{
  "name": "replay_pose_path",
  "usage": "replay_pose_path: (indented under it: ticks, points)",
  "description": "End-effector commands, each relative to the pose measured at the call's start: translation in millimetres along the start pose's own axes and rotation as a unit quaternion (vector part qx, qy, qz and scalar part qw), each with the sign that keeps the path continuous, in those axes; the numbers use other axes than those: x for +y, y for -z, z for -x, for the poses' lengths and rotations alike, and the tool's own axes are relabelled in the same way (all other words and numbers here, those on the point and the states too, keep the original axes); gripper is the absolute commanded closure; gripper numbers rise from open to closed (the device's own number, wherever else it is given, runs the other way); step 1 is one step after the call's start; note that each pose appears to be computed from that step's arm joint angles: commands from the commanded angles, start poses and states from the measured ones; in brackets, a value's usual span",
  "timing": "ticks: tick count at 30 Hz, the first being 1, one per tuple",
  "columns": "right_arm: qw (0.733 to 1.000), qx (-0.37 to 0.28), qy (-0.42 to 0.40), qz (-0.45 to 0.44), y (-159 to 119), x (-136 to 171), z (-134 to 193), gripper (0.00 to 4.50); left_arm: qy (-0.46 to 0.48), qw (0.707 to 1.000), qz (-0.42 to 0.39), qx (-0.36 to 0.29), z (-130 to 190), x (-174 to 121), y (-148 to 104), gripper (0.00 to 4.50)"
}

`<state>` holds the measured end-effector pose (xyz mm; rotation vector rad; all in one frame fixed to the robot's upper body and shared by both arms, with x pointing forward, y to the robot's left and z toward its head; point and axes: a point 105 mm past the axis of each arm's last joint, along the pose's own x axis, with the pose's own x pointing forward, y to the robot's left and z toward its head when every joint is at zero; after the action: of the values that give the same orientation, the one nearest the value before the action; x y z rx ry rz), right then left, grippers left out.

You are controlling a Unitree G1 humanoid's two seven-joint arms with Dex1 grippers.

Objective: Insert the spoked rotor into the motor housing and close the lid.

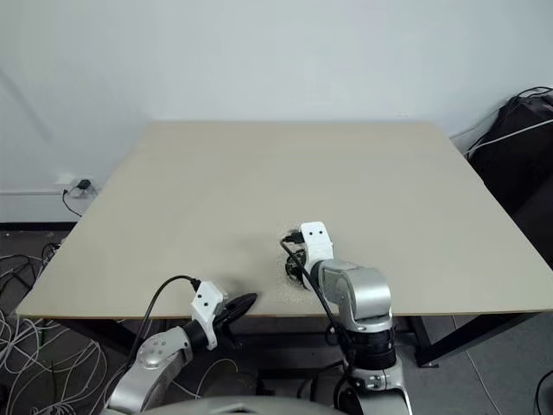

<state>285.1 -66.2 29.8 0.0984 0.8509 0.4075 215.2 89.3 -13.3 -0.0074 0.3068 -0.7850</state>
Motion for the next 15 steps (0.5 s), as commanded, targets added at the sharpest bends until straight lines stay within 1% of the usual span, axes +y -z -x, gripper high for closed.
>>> replay_pose_path:
  ticks: [1, 4, 8, 11, 15]
  points:
    - [0.997, -0.034, -0.067, -0.011, -13, 37, 0, 1.22, 0.002, 1.0, -0.009, -0.02, -2, 0, -11, 4.5]
    - [0.994, -0.044, -0.104, -0.007, -19, 50, 5, 1.22, 0.001, 1.0, -0.009, -0.019, -2, 1, -11, 4.5]
    - [0.987, -0.05, -0.148, 0.042, -20, 60, 16, 1.22, 0.002, 1.0, -0.01, -0.019, -2, 1, -11, 4.5]
    - [0.978, -0.062, -0.172, 0.104, -18, 60, 25, 1.22, 0.003, 1.0, -0.01, -0.02, -3, 1, -12, 4.5]
    - [0.953, -0.096, -0.171, 0.229, -15, 47, 35, 1.22, 0.004, 1.0, -0.01, -0.02, -3, 1, -12, 4.5]
